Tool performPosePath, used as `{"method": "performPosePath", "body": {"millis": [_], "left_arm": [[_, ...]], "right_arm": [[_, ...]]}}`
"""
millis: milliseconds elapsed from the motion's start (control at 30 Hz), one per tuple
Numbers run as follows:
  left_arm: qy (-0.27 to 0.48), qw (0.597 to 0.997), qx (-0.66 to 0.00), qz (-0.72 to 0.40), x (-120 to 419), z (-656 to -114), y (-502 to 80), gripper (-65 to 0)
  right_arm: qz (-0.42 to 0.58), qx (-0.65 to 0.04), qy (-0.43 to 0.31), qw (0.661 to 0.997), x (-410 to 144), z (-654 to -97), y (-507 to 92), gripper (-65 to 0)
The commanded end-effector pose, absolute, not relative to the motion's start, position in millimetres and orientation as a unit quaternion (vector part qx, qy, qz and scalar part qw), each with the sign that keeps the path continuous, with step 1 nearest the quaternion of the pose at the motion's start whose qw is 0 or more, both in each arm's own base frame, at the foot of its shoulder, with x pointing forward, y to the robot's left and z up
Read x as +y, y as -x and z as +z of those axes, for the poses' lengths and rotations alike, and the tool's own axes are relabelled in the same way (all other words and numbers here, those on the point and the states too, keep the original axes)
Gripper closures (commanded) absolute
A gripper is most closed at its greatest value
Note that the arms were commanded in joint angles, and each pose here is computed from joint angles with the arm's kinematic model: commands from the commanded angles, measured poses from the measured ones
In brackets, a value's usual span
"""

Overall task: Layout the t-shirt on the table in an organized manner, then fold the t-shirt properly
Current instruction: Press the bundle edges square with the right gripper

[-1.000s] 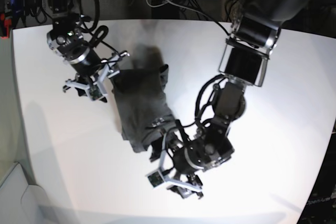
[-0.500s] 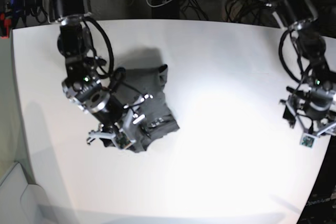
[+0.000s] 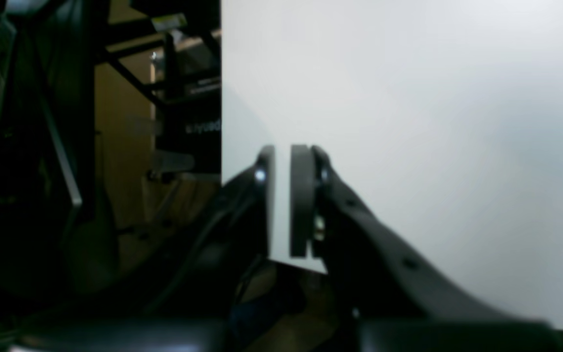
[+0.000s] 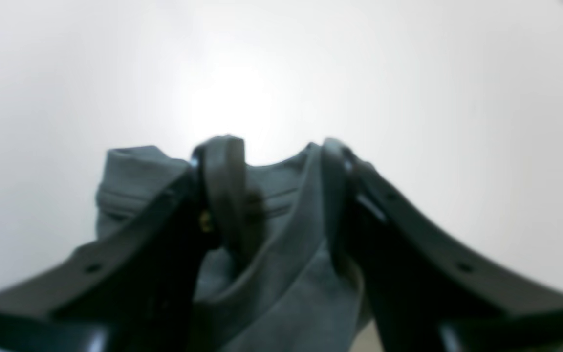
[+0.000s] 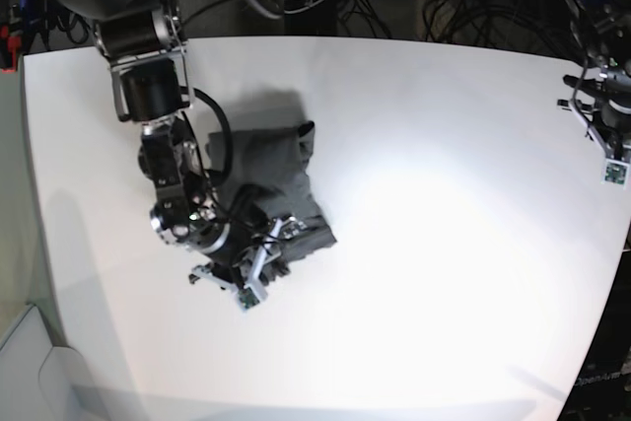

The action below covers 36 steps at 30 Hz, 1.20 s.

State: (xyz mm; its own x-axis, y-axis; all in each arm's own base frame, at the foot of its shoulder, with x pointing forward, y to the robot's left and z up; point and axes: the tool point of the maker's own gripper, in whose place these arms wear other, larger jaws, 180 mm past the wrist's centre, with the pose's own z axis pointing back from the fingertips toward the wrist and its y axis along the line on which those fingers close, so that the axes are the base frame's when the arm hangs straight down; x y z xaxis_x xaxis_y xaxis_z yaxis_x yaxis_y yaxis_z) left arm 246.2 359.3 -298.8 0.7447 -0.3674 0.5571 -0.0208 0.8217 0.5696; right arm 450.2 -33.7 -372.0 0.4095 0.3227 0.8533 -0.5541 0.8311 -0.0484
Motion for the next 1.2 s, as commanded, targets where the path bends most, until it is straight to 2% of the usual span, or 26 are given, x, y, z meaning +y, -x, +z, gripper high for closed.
{"method": "performPosePath", "body": {"millis": [0,133,400,633,833,900,1067,1167], "left_arm": [[-0.295,0.88,-0.36,-0.097,363.2,-285.3,-251.0,-5.0],[-0.289,0.88,-0.364,-0.096,359.4,-286.3,-253.9,-5.0],[-0.28,0.874,-0.39,-0.083,351.7,-278.3,-269.8,-5.0],[-0.266,0.871,-0.398,-0.107,334.8,-278.9,-283.2,-5.0],[-0.265,0.871,-0.399,-0.112,332.3,-279.0,-285.0,-5.0],[-0.265,0.871,-0.398,-0.112,332.8,-279.3,-284.3,-5.0],[-0.267,0.872,-0.395,-0.112,334.5,-280.7,-281.8,-5.0],[-0.265,0.873,-0.395,-0.111,333.8,-281.5,-281.4,-5.0]], "right_arm": [[0.258,-0.496,-0.118,0.82,-40.5,-356.7,-462.3,-17.9],[0.256,-0.499,-0.114,0.82,-47.5,-359.8,-458.9,-13.0],[0.178,-0.515,-0.07,0.836,-113.0,-353.9,-472.3,-12.7],[0.177,-0.498,-0.074,0.846,-115.2,-371.3,-461.5,-12.8],[0.189,-0.524,-0.075,0.827,-106.3,-352.9,-454.5,-13.5],[0.192,-0.532,-0.073,0.821,-104.0,-344.2,-456.0,-17.4],[0.193,-0.548,-0.078,0.811,-96.5,-332.3,-455.5,-33.8],[0.205,-0.576,-0.078,0.788,-90.6,-309.7,-446.9,-37.7]]}}
